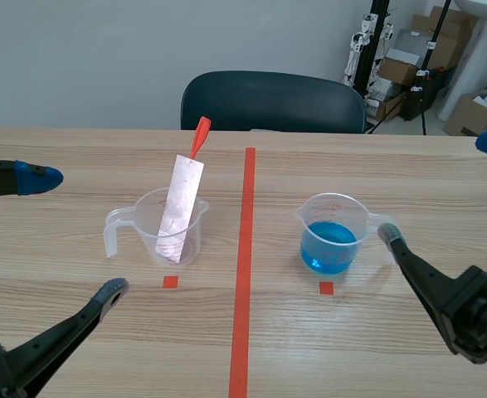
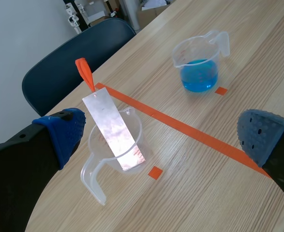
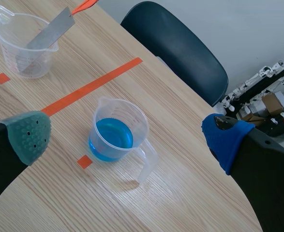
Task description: Do the redox reaction experiment. lift the metal plate out of the left beaker
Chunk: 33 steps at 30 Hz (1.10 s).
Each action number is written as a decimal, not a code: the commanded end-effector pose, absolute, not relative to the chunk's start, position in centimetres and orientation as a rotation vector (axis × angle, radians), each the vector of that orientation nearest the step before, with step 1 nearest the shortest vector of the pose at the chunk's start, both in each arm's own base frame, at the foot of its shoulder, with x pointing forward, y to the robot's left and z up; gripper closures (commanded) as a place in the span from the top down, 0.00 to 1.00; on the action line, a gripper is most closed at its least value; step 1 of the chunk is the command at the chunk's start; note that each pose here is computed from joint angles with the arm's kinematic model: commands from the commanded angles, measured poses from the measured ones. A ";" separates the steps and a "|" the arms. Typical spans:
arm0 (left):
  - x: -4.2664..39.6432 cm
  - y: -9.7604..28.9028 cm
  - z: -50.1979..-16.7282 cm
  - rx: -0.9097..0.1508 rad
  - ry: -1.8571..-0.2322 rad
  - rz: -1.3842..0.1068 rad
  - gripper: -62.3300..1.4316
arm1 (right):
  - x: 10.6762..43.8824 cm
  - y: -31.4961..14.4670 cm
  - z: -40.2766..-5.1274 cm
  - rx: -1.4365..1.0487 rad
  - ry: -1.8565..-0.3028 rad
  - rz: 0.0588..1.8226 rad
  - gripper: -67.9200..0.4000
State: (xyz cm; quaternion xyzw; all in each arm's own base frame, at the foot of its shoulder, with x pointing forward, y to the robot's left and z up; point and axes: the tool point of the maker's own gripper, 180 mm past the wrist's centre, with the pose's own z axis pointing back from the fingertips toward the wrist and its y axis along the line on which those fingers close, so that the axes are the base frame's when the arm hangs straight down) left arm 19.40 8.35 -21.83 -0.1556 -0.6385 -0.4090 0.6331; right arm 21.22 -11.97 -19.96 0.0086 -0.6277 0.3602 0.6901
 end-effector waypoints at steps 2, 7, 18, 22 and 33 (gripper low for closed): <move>19.5 8.3 -21.7 -0.358 -1.455 -0.929 1.00 | 21.5 -12.0 -19.4 0.016 -1.431 0.804 1.00; 20.1 9.3 -22.2 -0.380 -1.425 -0.800 1.00 | 21.7 -12.3 -19.1 0.003 -1.444 0.782 1.00; 20.1 12.7 -25.0 -0.366 -1.428 -0.640 1.00 | 22.8 -13.1 -18.2 0.052 -1.465 0.639 1.00; 19.3 14.0 -26.7 -0.384 -1.406 -0.599 1.00 | 24.3 -13.6 -17.5 0.075 -1.477 0.568 1.00; 15.9 17.9 -31.1 -0.389 -1.419 -0.354 1.00 | 28.1 -14.4 -16.4 0.237 -1.503 0.451 1.00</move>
